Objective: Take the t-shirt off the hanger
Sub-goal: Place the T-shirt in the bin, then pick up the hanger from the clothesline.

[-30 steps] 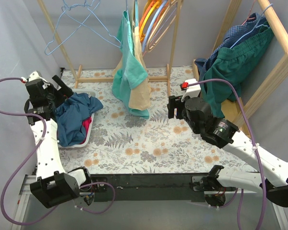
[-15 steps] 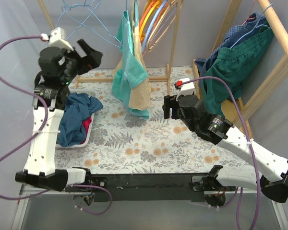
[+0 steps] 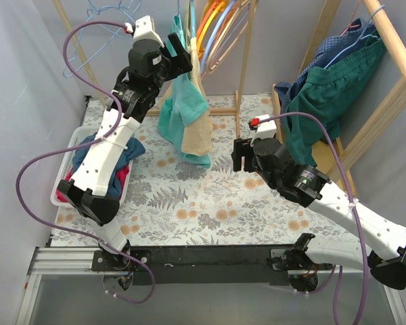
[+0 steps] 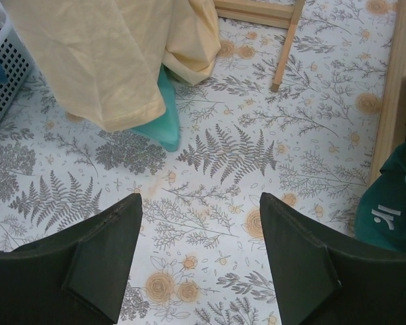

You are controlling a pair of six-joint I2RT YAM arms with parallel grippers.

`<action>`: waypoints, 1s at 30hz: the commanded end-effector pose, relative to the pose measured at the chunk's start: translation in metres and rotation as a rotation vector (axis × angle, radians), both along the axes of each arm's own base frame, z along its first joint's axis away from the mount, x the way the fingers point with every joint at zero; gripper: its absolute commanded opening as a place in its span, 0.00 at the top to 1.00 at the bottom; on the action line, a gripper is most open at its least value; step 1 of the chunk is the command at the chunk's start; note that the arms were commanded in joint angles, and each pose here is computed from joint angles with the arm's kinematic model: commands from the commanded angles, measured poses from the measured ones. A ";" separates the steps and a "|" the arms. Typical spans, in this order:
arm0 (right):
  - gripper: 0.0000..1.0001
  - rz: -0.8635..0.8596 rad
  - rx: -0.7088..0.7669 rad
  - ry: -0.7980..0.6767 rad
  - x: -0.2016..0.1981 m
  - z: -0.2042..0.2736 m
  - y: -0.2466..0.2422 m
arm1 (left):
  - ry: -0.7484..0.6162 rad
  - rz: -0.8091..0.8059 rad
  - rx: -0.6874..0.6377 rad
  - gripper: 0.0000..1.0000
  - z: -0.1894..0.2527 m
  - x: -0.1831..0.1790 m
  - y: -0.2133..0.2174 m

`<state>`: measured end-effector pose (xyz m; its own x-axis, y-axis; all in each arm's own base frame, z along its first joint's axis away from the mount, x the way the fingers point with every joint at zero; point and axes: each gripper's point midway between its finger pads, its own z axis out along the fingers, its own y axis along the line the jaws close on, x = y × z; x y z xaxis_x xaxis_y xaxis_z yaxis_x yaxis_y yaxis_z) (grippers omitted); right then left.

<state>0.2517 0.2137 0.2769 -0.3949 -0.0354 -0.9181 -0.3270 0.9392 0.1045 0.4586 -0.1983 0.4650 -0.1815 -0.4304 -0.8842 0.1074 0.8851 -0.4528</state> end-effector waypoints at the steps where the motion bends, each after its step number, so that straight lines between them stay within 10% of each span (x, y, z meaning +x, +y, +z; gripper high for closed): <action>1: 0.23 -0.011 0.051 -0.023 0.001 0.008 -0.001 | -0.111 0.110 0.005 0.23 0.040 -0.014 0.011; 24: 0.22 -0.051 0.044 -0.043 -0.002 0.005 -0.019 | -0.006 0.114 0.141 0.39 -0.014 0.029 -0.019; 30: 0.22 -0.060 0.038 -0.045 -0.002 0.004 -0.022 | -0.021 0.118 0.131 0.82 -0.008 0.026 -0.017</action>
<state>0.2469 0.1964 0.2701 -0.3871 -0.0234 -0.9217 -0.3012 0.9480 0.1025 0.4986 -0.2266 0.4319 -0.1617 -0.3215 -0.9330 0.0085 0.9450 -0.3270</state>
